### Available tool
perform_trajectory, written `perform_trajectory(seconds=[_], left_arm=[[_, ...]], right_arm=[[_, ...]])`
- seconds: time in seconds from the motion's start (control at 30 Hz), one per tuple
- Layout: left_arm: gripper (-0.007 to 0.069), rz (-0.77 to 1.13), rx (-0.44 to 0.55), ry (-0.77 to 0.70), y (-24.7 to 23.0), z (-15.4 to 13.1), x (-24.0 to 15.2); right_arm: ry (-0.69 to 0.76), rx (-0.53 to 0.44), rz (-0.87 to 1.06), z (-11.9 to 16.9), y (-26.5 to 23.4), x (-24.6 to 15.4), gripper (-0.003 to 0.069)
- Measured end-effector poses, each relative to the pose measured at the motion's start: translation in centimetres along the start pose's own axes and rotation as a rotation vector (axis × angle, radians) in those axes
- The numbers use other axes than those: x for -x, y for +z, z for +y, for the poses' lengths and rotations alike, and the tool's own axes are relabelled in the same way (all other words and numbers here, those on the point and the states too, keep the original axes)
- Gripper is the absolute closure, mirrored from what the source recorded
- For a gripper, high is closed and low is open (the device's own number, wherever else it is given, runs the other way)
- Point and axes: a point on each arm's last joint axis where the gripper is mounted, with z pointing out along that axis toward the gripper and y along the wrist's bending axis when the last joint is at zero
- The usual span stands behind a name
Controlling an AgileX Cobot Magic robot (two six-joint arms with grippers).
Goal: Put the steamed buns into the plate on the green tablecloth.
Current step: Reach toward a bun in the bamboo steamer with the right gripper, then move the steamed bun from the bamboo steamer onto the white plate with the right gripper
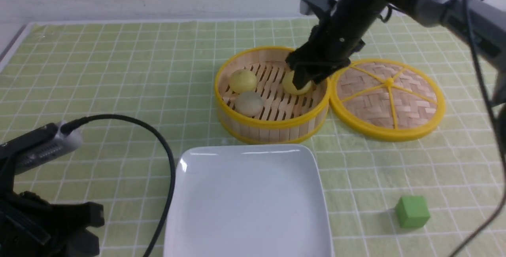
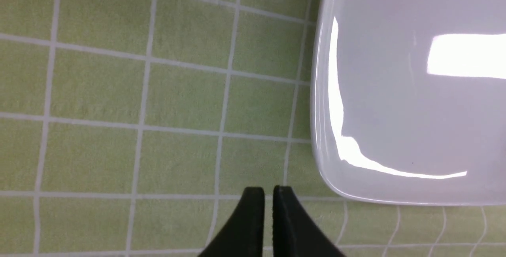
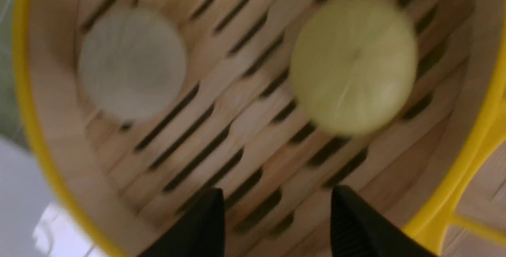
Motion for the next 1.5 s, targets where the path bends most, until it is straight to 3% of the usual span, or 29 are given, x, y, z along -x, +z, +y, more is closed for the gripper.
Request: perform_trajectory(seconds=[0.13, 0.37, 0.47, 0.6, 0.7, 0.73, 0.83, 0.97, 1.13, 1.27, 1.33, 1.5], left_arm=[[0.0524, 0.001, 0.001, 0.001, 0.0, 0.0, 0.0], [0.0506, 0.001, 0.001, 0.001, 0.0, 0.0, 0.0], [0.0503, 0.001, 0.001, 0.001, 0.0, 0.0, 0.0], [0.0500, 0.001, 0.001, 0.001, 0.0, 0.0, 0.0], [0.0500, 0.002, 0.002, 0.001, 0.0, 0.0, 0.0], [0.0500, 0.002, 0.002, 0.001, 0.0, 0.0, 0.0], [0.0497, 0.011, 0.003, 0.002, 0.0, 0.0, -0.1], [0.0497, 0.031, 0.004, 0.003, 0.0, 0.0, -0.3], [0.0489, 0.030, 0.004, 0.003, 0.0, 0.0, -0.3], [0.0484, 0.032, 0.005, 0.003, 0.0, 0.0, -0.3], [0.0482, 0.032, 0.006, 0.004, 0.0, 0.0, -0.3], [0.0475, 0.031, 0.006, 0.004, 0.0, 0.0, -0.3]], right_arm=[[-0.002, -0.074, -0.098, -0.2, 0.7, 2.2, 0.0276], [0.040, -0.156, -0.034, -1.9, 5.2, 1.5, 0.0312], [0.057, -0.136, -0.016, -1.9, 6.3, 1.2, 0.0370], [0.067, -0.118, -0.035, -1.4, 5.6, 1.5, 0.0573], [0.100, -0.083, -0.070, -0.4, 3.1, 2.0, 0.0648], [0.100, -0.082, -0.073, -0.2, 2.9, 2.1, 0.0648], [0.088, -0.013, -0.132, 3.3, -4.4, 1.9, 0.0647], [0.042, 0.036, -0.045, 7.9, -8.4, -2.2, 0.0647], [-0.005, 0.071, 0.203, 12.6, -5.7, -10.7, 0.0643], [0.003, 0.060, 0.202, 13.7, -1.2, -14.1, 0.0631], [0.020, 0.043, 0.188, 13.6, 0.9, -15.2, 0.0604], [0.026, 0.000, 0.170, 12.8, 3.4, -15.7, 0.0354]])
